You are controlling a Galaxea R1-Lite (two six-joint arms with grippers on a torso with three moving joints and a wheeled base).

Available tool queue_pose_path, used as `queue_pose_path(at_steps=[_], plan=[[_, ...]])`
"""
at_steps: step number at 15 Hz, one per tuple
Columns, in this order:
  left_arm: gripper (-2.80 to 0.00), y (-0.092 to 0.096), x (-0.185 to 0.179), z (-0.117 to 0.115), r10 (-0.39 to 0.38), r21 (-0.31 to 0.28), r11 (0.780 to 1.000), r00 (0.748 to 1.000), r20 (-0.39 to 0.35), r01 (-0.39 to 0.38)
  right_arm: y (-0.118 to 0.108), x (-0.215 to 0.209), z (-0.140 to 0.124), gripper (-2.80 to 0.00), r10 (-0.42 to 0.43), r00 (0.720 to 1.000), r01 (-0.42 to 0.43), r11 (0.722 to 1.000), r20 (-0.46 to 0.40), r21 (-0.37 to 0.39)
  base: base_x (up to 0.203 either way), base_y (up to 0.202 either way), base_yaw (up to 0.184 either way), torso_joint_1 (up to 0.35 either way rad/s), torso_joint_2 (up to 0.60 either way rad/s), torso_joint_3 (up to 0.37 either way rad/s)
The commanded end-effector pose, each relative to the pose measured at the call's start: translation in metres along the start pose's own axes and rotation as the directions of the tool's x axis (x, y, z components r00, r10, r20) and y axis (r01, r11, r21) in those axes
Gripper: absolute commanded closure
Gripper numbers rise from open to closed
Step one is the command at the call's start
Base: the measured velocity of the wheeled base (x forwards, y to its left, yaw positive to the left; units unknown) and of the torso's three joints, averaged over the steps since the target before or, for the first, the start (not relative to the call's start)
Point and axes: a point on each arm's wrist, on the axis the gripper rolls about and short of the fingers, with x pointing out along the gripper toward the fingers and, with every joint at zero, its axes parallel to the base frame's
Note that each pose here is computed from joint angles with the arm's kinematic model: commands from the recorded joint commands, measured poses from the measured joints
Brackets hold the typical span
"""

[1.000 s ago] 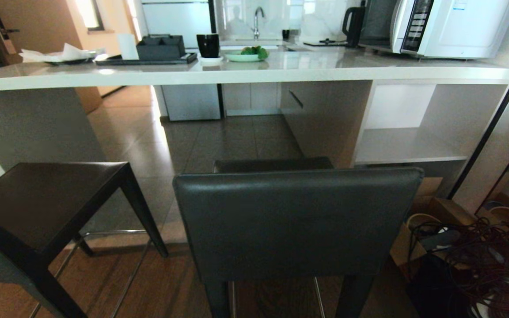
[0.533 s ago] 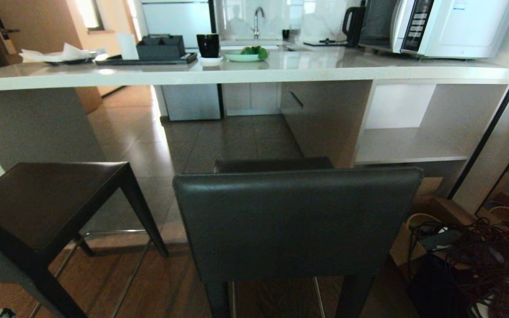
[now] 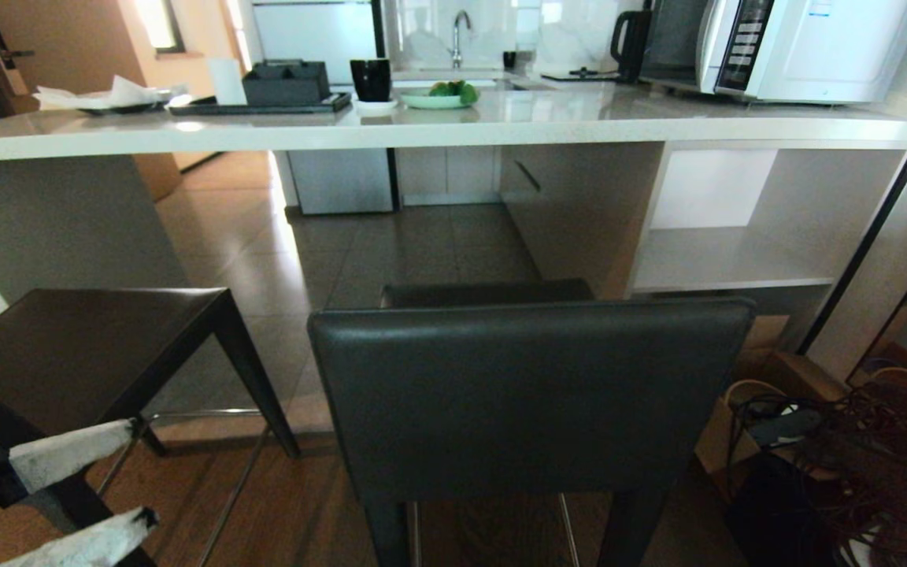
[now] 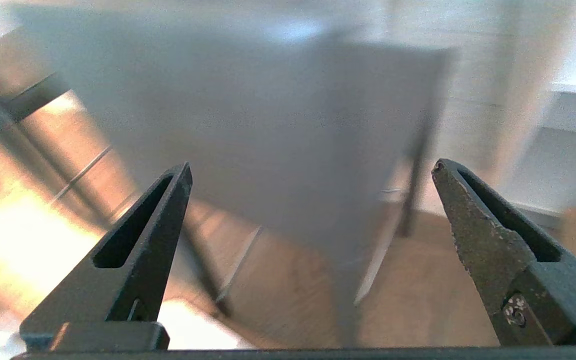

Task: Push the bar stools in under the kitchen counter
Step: Push the gray chair back under the dining table

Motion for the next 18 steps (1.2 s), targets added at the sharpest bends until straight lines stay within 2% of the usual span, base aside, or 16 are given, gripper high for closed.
queue_pose_path(at_steps=[1, 2, 4, 6, 7, 9, 11, 12, 14, 18], plan=[[-2.8, 0.017, -0.005, -0.001, 0.028, -0.055, 0.998, 1.0, -0.004, -0.028, -0.048, -0.002, -0.004, -2.8, -0.063, 0.998, 0.064, 0.996, -0.016, 0.069, 0.0, 0.0, 0.0, 0.0, 0.0, 0.0], [-2.8, 0.017, -0.011, -0.003, -0.035, -0.063, 0.997, 0.999, -0.011, 0.034, -0.06, -0.012, -0.004, -2.8, -0.046, 0.999, 0.046, 0.996, 0.003, 0.076, 0.0, 0.0, 0.0, 0.0, 0.0, 0.0], [-2.8, 0.022, -0.022, -0.008, -0.144, -0.09, 0.986, 0.989, -0.028, 0.141, -0.071, -0.027, -0.007, -2.8, 0.096, 0.995, -0.098, 0.992, 0.034, 0.073, 0.0, 0.0, 0.0, 0.0, 0.0, 0.0], [-2.8, 0.029, -0.022, -0.012, -0.173, -0.119, 0.979, 0.984, -0.035, 0.168, -0.066, -0.03, -0.007, -2.8, 0.153, 0.987, -0.155, 0.987, 0.042, 0.047, 0.0, 0.0, 0.0, 0.0, 0.0, 0.0], [-2.8, 0.03, -0.022, -0.014, -0.173, -0.129, 0.977, 0.984, -0.036, 0.167, -0.061, -0.029, -0.012, -2.8, 0.175, 0.984, -0.177, 0.982, 0.039, 0.06, 0.0, 0.0, 0.0, 0.0, 0.0, 0.0], [-2.8, 0.032, -0.021, -0.024, -0.19, -0.145, 0.973, 0.981, -0.044, 0.182, -0.052, -0.02, -0.022, -2.8, 0.267, 0.963, -0.268, 0.959, 0.026, 0.091, 0.0, 0.0, 0.0, 0.0, 0.0, 0.0], [-2.8, 0.043, -0.009, -0.029, -0.267, -0.155, 0.955, 0.961, -0.07, 0.254, -0.045, -0.007, -0.027, -2.8, 0.38, 0.925, -0.378, 0.918, 0.01, 0.119, 0.0, 0.0, 0.0, 0.0, 0.0, 0.0], [-2.8, 0.054, 0.0, -0.03, -0.273, -0.16, 0.953, 0.958, -0.087, 0.258, -0.046, 0.001, -0.029, -2.8, 0.429, 0.903, -0.425, 0.894, 0.0, 0.144, 0.0, 0.0, 0.0, 0.0, 0.0, 0.0], [-2.8, 0.075, 0.024, -0.03, -0.254, -0.157, 0.96, 0.958, -0.135, 0.233, -0.056, 0.019, -0.031, -2.8, 0.474, 0.88, -0.463, 0.865, -0.016, 0.194, 0.0, 0.0, 0.0, 0.0, 0.0, 0.0], [-2.8, 0.114, 0.075, -0.027, -0.197, -0.081, 0.979, 0.968, -0.155, 0.187, -0.085, 0.052, -0.031, -2.8, 0.481, 0.876, -0.459, 0.855, -0.038, 0.24, 0.0, 0.0, 0.0, 0.0, 0.0, 0.0]])
